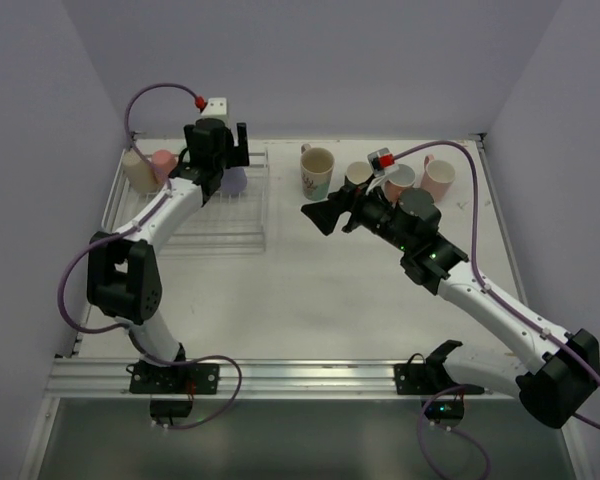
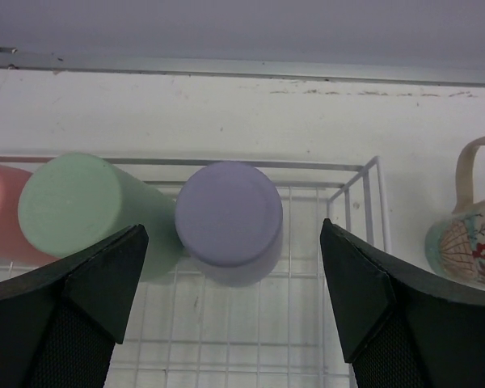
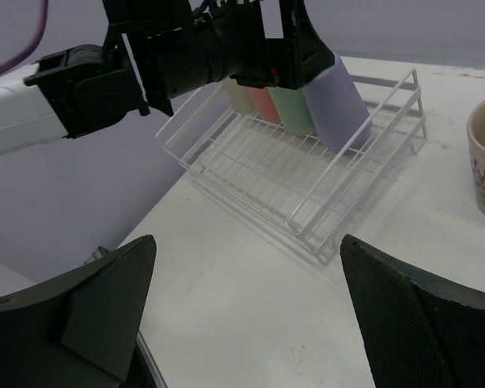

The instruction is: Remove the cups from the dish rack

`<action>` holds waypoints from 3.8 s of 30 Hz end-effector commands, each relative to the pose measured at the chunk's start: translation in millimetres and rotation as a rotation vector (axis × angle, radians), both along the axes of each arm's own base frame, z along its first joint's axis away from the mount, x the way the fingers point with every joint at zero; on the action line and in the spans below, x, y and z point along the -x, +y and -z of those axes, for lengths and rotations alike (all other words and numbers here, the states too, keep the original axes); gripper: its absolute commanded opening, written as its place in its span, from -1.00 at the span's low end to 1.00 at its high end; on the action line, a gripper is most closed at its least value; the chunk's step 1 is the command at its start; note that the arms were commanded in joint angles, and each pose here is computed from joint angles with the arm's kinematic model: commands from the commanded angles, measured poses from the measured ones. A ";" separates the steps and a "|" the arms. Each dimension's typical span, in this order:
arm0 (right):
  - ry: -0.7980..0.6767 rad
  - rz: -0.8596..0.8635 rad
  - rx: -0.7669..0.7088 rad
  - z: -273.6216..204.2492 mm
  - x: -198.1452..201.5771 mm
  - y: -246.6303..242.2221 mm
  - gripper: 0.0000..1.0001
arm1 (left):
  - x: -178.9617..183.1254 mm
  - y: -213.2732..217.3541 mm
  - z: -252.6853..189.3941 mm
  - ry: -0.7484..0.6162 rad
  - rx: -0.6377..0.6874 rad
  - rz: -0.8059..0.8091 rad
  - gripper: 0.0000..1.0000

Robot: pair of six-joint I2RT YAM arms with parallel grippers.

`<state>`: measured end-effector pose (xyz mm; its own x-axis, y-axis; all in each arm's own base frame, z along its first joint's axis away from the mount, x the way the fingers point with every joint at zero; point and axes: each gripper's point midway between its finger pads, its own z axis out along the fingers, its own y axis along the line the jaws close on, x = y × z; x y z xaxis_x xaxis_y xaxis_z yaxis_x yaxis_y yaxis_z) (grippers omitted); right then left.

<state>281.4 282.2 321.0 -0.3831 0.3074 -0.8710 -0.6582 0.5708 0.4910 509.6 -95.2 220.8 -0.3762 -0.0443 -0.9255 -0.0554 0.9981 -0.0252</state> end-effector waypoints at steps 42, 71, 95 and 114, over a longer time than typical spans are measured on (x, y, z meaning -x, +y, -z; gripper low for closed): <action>0.160 -0.136 -0.365 -34.1 -3.3 46.2 0.98 | 130.0 -33.7 -140.3 -0.354 0.544 0.224 -0.39; 0.063 -0.313 -0.564 -58.2 34.5 42.5 -0.74 | 230.1 -99.6 -146.0 -0.285 1.015 0.694 0.27; 0.429 0.462 0.718 119.7 -27.5 -160.9 -1.00 | 245.0 -31.2 -30.6 -0.112 0.304 0.466 1.00; 0.713 0.565 1.029 196.6 -70.2 -228.6 -0.99 | 267.4 -42.9 -43.0 -0.152 0.266 0.539 1.00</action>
<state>337.6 58.0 107.6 -0.9006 -0.0532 -0.4313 0.0103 0.9896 -0.1436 241.1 -140.3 258.8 -0.3053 -0.1414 -0.9417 0.4759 0.8339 -0.2795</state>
